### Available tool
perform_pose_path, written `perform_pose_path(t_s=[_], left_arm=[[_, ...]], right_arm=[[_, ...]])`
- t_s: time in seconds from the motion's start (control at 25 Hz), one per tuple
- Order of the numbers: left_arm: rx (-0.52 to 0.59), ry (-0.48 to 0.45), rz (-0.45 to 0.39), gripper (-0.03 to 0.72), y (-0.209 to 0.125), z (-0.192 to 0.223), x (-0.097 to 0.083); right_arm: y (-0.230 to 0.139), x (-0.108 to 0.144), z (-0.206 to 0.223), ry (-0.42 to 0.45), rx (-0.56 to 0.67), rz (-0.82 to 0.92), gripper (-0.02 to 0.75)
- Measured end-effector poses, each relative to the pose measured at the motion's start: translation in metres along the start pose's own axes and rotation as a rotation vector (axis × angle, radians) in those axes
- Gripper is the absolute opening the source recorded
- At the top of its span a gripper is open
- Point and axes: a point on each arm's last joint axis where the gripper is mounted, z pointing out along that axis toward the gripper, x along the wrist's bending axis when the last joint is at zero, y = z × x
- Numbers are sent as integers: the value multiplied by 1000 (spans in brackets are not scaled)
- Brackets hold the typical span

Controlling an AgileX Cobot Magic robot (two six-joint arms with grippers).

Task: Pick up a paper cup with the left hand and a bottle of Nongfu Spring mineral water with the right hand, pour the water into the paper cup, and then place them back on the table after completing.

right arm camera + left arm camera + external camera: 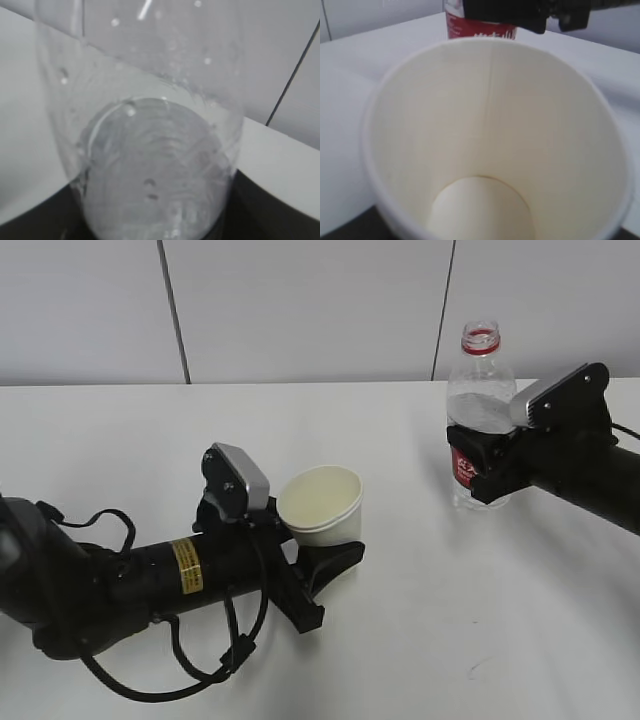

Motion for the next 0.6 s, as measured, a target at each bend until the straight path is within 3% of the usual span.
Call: perform_pose_path(t_s=[0.28,0.6], left_arm=[[-18,-27,12,388,15,20,0],[10,-28,42,388,19,28,4]], right_arm=[[8,-2,-3,-7,-7,-152,389],[12,-2,-3,-17,-38,-450,389]])
